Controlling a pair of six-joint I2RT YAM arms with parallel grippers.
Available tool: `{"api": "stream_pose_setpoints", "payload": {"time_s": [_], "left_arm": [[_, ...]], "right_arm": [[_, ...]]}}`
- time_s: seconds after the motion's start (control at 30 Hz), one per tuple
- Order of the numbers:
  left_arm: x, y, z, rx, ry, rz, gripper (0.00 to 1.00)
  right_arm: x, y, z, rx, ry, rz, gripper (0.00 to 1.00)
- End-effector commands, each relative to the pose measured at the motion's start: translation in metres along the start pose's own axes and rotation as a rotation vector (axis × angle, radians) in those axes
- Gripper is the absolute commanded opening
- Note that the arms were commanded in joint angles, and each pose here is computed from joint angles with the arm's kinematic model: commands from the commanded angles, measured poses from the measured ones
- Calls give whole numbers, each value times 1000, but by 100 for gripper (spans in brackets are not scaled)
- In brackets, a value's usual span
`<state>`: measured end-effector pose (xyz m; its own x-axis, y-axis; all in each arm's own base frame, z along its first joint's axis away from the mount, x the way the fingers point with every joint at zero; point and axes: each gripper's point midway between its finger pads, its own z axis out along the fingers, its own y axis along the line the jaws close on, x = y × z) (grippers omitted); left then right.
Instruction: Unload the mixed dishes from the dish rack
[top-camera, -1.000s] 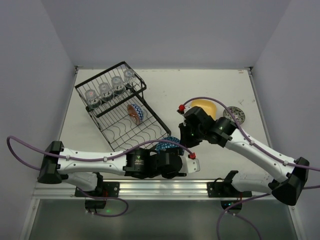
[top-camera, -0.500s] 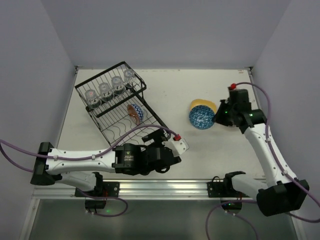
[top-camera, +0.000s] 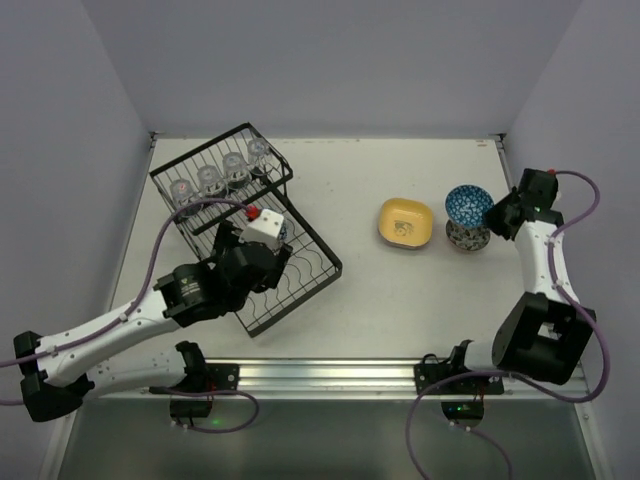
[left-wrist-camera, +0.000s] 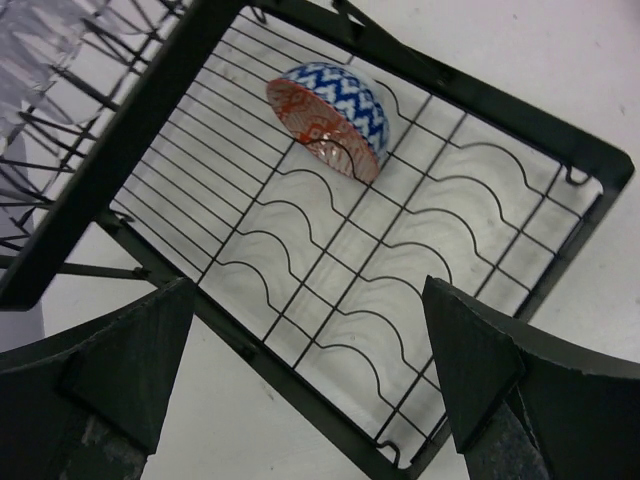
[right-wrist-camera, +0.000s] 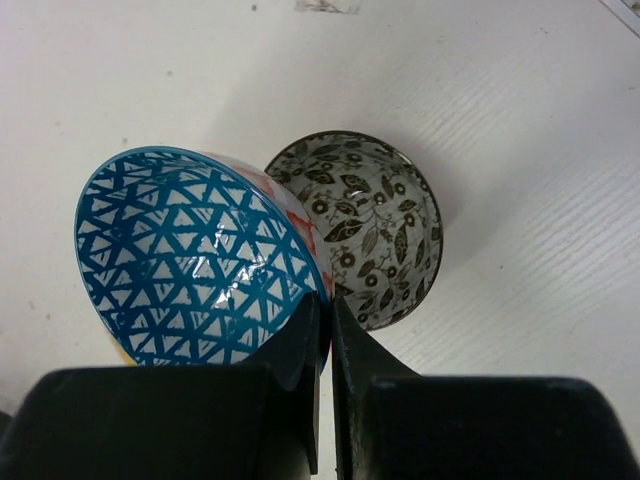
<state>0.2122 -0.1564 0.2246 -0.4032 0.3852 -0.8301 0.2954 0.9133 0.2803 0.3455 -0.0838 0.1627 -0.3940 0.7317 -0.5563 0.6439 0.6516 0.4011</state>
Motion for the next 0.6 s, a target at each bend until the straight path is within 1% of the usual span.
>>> {"api": "stream_pose_setpoints", "payload": {"time_s": [0.0, 0.1, 0.13, 0.23, 0.27, 0.5, 0.57], "left_arm": [[-16, 18, 12, -43, -45, -177, 100], [-16, 33, 22, -58, -50, -206, 100], [-13, 44, 27, -87, -37, -230, 100], [-6, 47, 39, -65, -7, -253, 100], [-4, 43, 41, -39, 5, -252, 100], [-2, 38, 43, -12, 12, -249, 100], [-3, 37, 42, -1, 7, -251, 100]], "right_arm": [[-25, 5, 16, -12, -85, 58, 0], [-24, -7, 26, 4, -92, 88, 0], [-24, -11, 31, 16, -87, 96, 0], [-16, -15, 39, 23, -57, 98, 0], [-14, -17, 41, 28, -49, 103, 0], [2, -35, 48, 55, -35, 130, 0], [5, -32, 51, 38, -13, 128, 0]]}}
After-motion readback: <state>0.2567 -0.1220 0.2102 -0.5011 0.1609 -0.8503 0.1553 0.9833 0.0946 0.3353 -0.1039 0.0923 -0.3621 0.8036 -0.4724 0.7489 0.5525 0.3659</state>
